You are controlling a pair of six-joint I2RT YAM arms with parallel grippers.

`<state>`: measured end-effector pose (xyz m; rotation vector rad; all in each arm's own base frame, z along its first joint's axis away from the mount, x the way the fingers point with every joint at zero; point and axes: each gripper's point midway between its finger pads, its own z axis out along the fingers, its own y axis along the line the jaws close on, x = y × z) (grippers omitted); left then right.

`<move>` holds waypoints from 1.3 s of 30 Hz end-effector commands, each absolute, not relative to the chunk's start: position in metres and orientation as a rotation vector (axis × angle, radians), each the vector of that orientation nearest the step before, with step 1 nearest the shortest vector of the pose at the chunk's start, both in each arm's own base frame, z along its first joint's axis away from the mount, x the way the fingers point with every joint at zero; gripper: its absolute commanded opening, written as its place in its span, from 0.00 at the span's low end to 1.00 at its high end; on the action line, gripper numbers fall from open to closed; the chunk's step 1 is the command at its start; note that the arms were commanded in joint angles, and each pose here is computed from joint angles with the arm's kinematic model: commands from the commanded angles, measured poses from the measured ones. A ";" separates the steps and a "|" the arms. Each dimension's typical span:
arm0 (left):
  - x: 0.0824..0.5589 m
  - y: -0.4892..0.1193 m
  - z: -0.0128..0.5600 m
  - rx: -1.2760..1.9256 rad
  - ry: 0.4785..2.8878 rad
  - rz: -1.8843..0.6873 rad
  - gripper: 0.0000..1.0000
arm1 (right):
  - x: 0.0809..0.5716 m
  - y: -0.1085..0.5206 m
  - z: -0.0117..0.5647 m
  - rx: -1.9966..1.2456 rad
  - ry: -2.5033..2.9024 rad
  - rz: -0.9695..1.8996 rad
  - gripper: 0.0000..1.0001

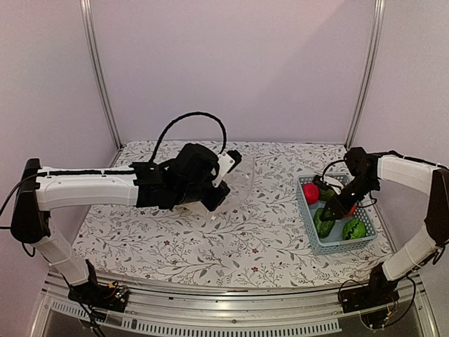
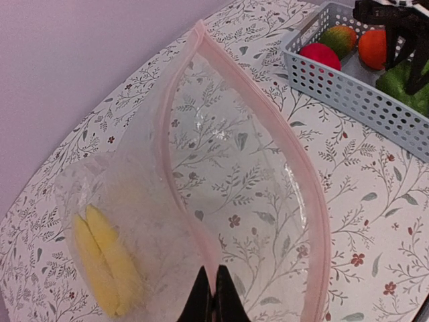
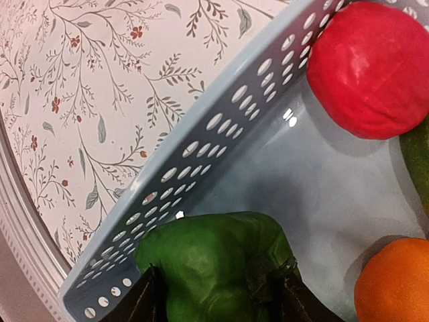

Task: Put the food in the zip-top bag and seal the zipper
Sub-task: Pick up the fake vegetable from the bin, then place the fake vegetable in the zipper food storage bag.

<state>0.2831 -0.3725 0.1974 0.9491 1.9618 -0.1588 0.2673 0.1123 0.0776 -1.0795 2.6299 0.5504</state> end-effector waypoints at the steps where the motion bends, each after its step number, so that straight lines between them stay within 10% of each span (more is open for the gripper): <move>1: 0.282 -0.377 0.195 0.967 1.958 -0.144 0.00 | 0.280 0.108 0.115 -1.030 2.542 0.435 0.42; 22: 0.289 -0.429 0.234 0.802 1.977 -0.456 0.00 | 0.272 0.208 0.365 -1.125 1.782 0.666 0.41; 39: 0.268 -0.463 0.278 0.690 1.907 -0.652 0.00 | 0.259 0.293 0.361 -1.341 1.671 0.775 0.43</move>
